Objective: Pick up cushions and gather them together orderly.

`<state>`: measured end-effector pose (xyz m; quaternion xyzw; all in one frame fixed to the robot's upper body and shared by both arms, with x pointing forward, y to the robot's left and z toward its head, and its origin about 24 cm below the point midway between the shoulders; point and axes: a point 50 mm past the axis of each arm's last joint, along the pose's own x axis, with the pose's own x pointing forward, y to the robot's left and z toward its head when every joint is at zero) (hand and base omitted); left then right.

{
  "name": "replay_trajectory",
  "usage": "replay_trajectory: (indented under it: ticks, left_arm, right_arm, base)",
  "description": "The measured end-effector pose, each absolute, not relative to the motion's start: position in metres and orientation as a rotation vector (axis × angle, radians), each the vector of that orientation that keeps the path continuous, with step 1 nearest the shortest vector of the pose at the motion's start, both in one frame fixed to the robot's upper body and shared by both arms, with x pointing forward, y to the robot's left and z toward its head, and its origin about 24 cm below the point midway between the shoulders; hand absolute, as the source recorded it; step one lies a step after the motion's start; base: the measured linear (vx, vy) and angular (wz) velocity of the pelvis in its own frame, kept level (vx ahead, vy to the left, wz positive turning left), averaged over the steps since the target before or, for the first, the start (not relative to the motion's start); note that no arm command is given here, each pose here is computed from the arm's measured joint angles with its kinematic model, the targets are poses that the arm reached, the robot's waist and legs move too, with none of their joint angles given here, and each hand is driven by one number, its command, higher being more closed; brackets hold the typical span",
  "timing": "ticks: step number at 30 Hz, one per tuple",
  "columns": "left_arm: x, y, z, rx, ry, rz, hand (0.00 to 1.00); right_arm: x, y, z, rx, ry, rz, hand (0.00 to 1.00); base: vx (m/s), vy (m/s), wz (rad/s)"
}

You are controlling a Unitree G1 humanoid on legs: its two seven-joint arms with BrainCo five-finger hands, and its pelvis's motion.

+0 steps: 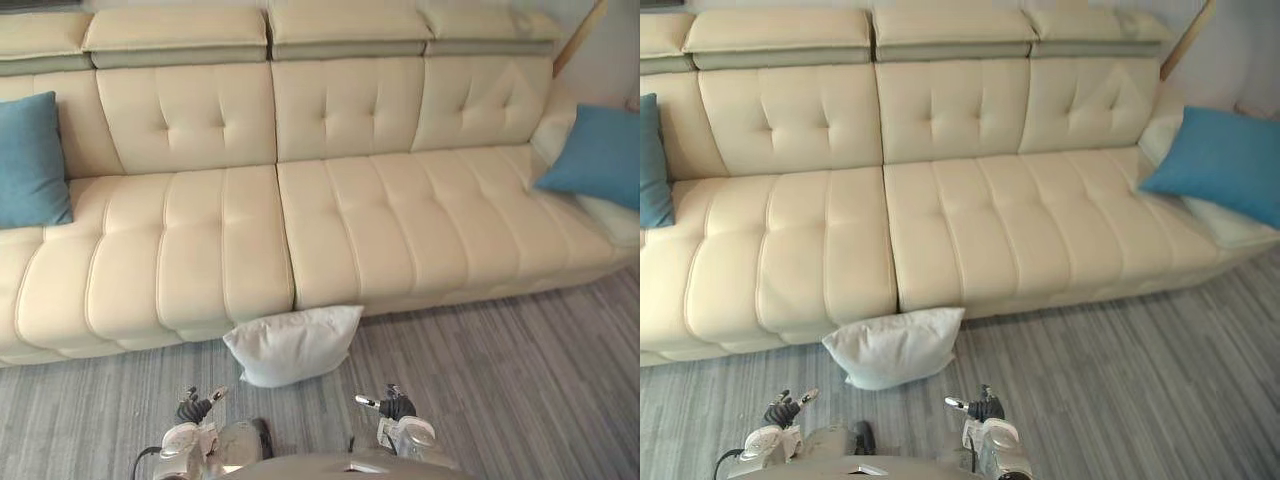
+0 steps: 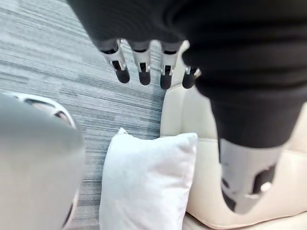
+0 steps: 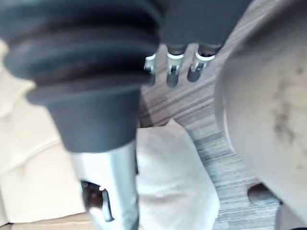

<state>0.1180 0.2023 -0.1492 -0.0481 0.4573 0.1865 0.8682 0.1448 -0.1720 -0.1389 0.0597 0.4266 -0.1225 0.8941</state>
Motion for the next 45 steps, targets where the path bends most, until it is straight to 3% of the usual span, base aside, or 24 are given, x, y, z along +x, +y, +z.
replay_trajectory:
  ticks: [6,10,40,45]
  left_arm:
    - [0.115,0.202,-0.151,-0.111,0.97,0.405,0.0]
    - [0.111,0.177,-0.156,-0.162,0.997,0.378,0.0]
    - [0.112,0.185,-0.155,-0.067,0.998,0.322,0.0]
    - [0.122,0.188,-0.152,-0.056,0.973,0.323,0.0]
  right_arm:
    - [0.147,-0.174,-0.136,0.117,0.863,-0.252,0.0]
    - [0.142,-0.202,-0.135,0.056,0.872,-0.302,0.0]
    - [0.114,-0.196,-0.15,0.076,0.985,-0.326,0.0]
    - [0.13,-0.195,-0.142,-0.007,0.931,-0.285,0.0]
  base:
    - [0.28,-0.234,0.39]
    - [0.26,-0.184,0.25]
    - [-0.04,0.023,0.03]
    - [-0.15,-0.001,-0.23]
